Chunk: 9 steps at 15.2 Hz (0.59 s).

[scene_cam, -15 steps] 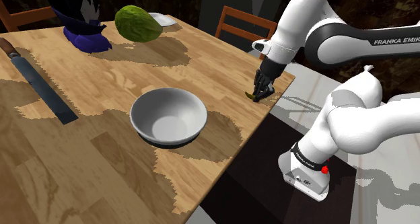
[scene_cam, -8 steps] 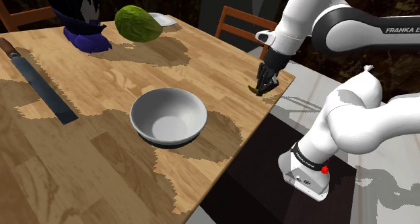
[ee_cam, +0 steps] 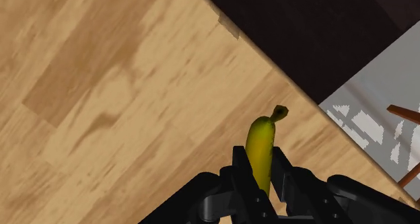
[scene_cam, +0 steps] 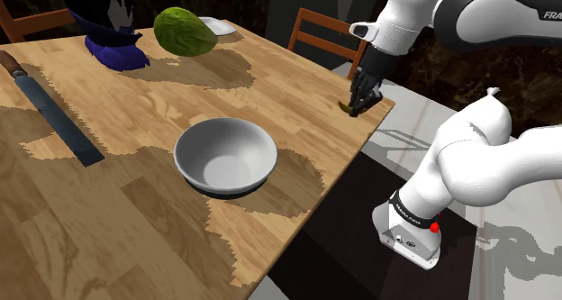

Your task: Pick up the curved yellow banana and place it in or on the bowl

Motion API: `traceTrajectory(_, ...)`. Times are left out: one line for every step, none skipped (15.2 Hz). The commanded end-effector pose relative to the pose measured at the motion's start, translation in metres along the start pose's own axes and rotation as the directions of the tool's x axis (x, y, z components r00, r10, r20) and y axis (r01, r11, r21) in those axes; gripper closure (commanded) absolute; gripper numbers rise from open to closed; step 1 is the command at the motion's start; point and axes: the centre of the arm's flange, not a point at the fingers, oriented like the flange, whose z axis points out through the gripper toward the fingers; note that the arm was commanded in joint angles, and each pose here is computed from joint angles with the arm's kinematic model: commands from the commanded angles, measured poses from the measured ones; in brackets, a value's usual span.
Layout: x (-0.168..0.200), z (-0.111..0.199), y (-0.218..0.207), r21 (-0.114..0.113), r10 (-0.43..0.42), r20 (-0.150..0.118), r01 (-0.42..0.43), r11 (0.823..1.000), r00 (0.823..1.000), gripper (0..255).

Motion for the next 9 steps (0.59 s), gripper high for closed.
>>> traceTrajectory(0.001,-0.01,0.0,0.0,0.0,0.0,0.0,1.0,1.0,255)
traceTrajectory(0.001,-0.015,0.0,0.0,0.0,0.0,0.0,1.0,1.0,255)
traceTrajectory(0.001,-0.021,0.0,0.0,0.0,0.0,0.0,1.0,1.0,255)
traceTrajectory(0.001,-0.026,0.0,0.0,0.0,0.0,0.0,1.0,1.0,255)
traceTrajectory(0.001,-0.031,0.0,0.0,0.0,0.0,0.0,1.0,1.0,255)
traceTrajectory(0.002,-0.037,0.0,0.0,0.0,0.0,0.0,1.0,1.0,255)
traceTrajectory(0.002,-0.042,0.0,0.0,0.0,0.0,0.0,1.0,1.0,255)
traceTrajectory(0.002,-0.047,0.0,0.0,0.0,0.0,0.0,1.0,1.0,255)
traceTrajectory(0.002,-0.052,0.0,0.0,0.0,0.0,0.0,1.0,1.0,255)
